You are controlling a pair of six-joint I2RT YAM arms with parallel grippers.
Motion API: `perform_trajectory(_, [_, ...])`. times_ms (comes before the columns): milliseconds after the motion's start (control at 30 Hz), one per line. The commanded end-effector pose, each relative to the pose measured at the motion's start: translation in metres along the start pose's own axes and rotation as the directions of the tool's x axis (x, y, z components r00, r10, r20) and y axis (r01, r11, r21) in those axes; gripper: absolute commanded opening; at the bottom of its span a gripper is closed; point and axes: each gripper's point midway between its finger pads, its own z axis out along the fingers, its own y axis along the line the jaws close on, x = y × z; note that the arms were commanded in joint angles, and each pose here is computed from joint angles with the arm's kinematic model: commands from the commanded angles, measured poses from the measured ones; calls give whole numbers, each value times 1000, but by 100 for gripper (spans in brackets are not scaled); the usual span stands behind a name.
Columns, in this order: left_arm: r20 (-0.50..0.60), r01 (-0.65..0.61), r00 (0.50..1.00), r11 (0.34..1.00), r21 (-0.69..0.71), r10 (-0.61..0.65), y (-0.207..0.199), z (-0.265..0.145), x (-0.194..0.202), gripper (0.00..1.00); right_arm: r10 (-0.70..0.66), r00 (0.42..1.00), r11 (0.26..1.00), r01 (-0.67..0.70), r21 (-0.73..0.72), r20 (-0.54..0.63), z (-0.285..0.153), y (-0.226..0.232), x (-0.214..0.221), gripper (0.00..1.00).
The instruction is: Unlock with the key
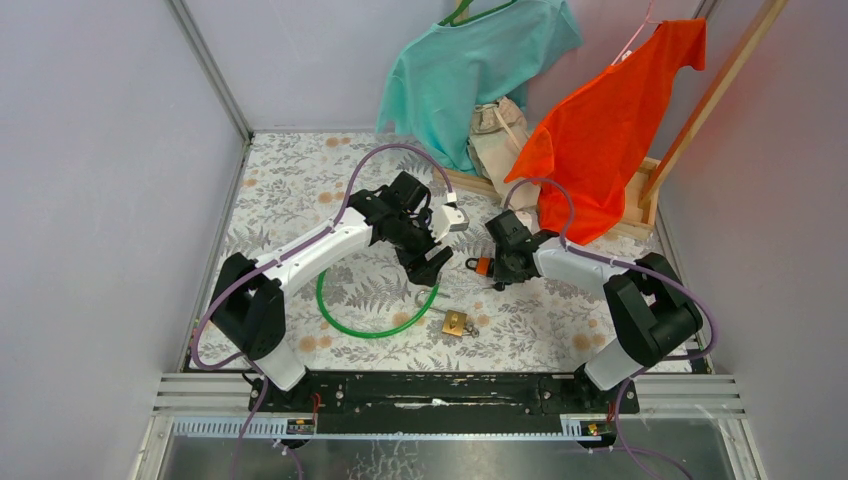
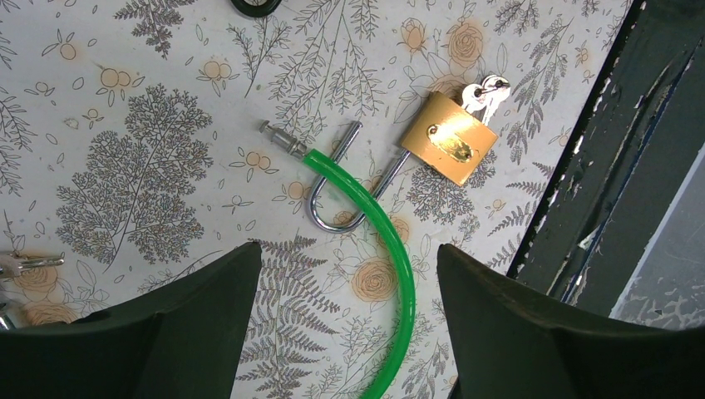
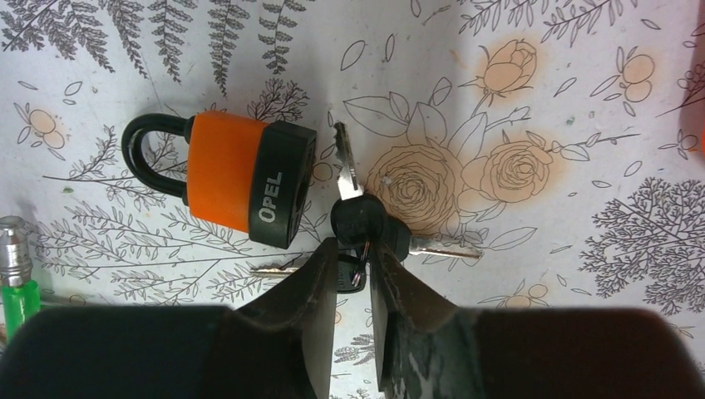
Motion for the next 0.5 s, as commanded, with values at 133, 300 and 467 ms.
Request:
perform_trajectory(133, [8,-16,1000,1000,-13,16,-1,-8,0,83,1,1000,1000,-2,25,20,5,-3,0,0])
perform_trajectory(300, [7,-15,1000,1000,-11,15,-2,-10,0,83,-8,996,996,16,-87,90,-10,11,-9,0])
perform_trajectory(467, [14,-12,1000,1000,7,12,-5,-11,-5,83,-30,984,980,64,-189,175,-36,22,-23,0])
